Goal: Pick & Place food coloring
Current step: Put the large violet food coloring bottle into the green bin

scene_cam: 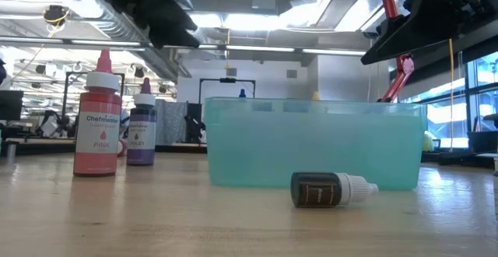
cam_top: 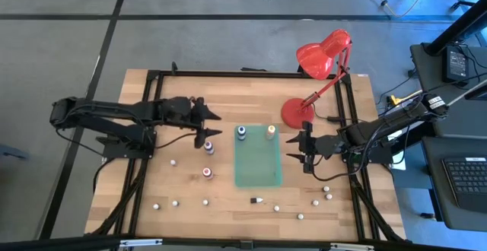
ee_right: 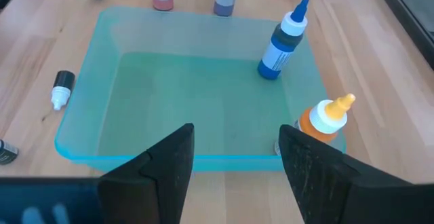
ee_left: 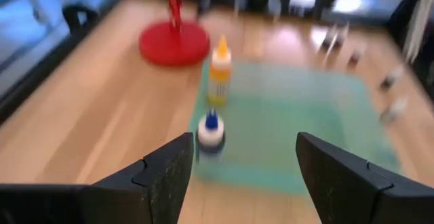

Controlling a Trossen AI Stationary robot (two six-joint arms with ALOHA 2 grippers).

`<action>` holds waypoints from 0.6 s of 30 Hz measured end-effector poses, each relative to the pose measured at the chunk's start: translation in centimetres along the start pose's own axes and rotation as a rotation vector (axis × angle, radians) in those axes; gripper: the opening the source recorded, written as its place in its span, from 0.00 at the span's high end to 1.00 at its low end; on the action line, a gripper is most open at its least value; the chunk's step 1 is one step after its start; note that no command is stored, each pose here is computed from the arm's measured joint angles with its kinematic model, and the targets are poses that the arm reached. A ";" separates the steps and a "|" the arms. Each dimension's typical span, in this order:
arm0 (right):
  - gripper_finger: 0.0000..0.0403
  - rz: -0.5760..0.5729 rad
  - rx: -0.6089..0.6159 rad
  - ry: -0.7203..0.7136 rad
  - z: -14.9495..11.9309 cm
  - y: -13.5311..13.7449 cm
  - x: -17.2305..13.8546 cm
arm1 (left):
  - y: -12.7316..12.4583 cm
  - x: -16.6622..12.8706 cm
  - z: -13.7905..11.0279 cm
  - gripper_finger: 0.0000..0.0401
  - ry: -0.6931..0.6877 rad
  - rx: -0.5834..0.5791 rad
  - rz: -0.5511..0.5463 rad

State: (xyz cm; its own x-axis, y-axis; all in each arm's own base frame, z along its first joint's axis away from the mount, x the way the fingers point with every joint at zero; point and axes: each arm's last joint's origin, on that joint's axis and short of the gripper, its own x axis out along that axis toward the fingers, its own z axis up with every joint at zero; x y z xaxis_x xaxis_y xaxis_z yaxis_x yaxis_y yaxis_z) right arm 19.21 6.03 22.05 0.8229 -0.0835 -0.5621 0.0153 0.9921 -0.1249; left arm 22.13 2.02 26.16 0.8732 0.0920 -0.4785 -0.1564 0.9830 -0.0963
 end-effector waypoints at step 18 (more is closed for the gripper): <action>0.46 -0.001 -0.003 0.006 -0.1 0.0 0.0 | -2.4 3.7 -1.9 0.38 0.466 0.071 0.043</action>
State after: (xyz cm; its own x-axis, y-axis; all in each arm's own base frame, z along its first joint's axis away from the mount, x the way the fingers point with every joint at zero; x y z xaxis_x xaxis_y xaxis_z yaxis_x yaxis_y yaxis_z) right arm 19.19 6.01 21.99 0.8194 -0.0851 -0.5669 0.0147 0.9917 -0.1275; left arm 24.84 -0.30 23.01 0.5641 0.0673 -0.8230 -0.1418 0.9898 -0.0163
